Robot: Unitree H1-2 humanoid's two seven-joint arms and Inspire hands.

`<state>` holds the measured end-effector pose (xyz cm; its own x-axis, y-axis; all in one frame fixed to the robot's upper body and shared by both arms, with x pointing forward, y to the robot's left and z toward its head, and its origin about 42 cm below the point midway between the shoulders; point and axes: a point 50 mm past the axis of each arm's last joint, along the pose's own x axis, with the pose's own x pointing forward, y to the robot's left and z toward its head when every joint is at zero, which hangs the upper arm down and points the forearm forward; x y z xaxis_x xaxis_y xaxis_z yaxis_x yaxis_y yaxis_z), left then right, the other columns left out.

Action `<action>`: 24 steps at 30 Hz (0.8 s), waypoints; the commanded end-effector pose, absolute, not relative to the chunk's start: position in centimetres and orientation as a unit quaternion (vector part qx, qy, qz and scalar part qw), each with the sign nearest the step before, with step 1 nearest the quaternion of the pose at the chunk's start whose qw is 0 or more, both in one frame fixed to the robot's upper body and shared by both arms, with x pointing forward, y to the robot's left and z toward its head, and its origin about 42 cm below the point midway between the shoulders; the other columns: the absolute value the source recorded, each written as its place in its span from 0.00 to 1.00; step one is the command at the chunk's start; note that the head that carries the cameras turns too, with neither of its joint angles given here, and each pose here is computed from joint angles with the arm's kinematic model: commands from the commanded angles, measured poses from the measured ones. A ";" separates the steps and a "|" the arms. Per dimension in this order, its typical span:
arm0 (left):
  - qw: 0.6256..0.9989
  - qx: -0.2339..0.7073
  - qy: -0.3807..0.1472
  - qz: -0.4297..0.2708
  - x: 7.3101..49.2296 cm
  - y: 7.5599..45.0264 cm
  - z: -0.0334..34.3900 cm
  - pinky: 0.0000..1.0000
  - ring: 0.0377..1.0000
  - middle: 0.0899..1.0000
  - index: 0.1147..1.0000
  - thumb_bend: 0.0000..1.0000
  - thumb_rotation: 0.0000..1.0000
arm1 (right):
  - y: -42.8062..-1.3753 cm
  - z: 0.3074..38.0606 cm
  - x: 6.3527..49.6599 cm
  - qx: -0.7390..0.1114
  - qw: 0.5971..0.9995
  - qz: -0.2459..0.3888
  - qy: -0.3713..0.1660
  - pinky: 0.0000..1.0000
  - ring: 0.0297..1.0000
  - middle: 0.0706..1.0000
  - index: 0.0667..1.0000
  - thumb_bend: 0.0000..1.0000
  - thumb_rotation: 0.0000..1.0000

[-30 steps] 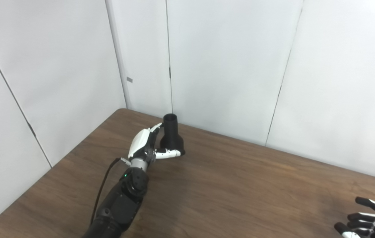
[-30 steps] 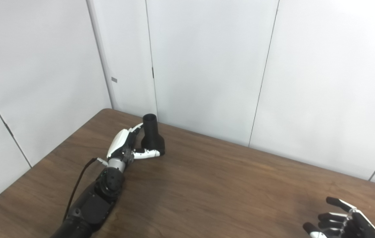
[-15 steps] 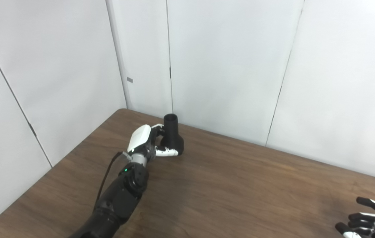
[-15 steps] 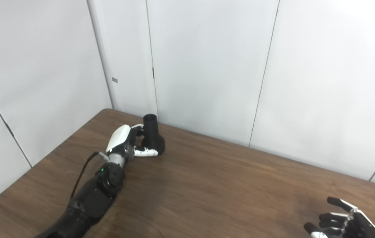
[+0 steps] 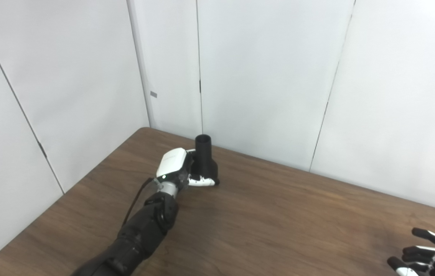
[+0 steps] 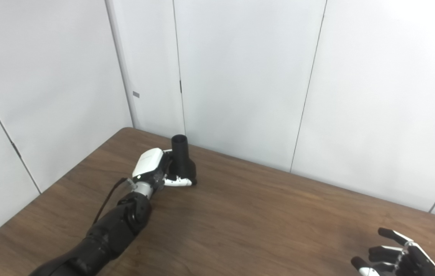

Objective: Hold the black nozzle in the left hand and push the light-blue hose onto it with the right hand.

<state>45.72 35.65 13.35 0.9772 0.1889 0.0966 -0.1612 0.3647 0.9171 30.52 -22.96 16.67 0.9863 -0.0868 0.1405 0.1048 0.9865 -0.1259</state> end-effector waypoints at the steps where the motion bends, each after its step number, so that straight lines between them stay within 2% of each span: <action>1: 0.815 0.574 0.078 0.029 43.5 33.5 8.1 0.86 0.70 0.50 0.43 0.53 0.03 | -22.9 18.5 31.0 -0.061 0.991 -0.052 -0.103 0.39 0.48 0.45 0.64 0.54 0.00; 5: 0.806 0.587 0.066 0.033 43.4 33.4 7.7 0.69 0.63 0.45 0.42 0.52 0.00 | -22.9 18.4 31.1 -0.060 0.992 -0.052 -0.102 0.39 0.47 0.45 0.64 0.54 0.00; 6: 0.805 0.589 0.064 0.034 43.4 33.5 7.6 0.58 0.60 0.44 0.43 0.52 0.00 | -22.9 18.4 31.2 -0.060 0.992 -0.052 -0.102 0.38 0.47 0.45 0.65 0.54 0.00; 8: 0.803 0.593 0.057 0.036 43.3 33.5 7.5 0.50 0.56 0.43 0.43 0.52 0.00 | -23.0 18.4 31.2 -0.059 0.992 -0.052 -0.099 0.38 0.47 0.45 0.65 0.54 0.00; 9: 0.802 0.594 0.053 0.038 43.2 33.5 7.4 0.40 0.50 0.41 0.44 0.53 0.00 | -23.0 18.4 31.3 -0.057 0.993 -0.051 -0.096 0.38 0.47 0.45 0.66 0.54 0.00; 10: 0.801 0.595 0.049 0.039 43.1 33.5 7.4 0.37 0.48 0.41 0.44 0.53 0.00 | -23.0 18.5 31.3 -0.055 0.993 -0.050 -0.093 0.38 0.48 0.45 0.66 0.54 0.00; 15: 0.806 0.590 0.029 0.032 42.5 32.9 7.4 0.33 0.44 0.39 0.45 0.52 0.00 | -23.2 18.2 31.4 -0.063 0.993 -0.039 -0.092 0.39 0.47 0.45 0.66 0.54 0.00; 24: 0.809 0.587 -0.022 0.000 41.1 30.4 7.9 0.38 0.48 0.36 0.45 0.52 0.00 | -24.1 16.3 32.1 -0.066 0.991 -0.022 -0.112 0.40 0.48 0.45 0.67 0.54 0.00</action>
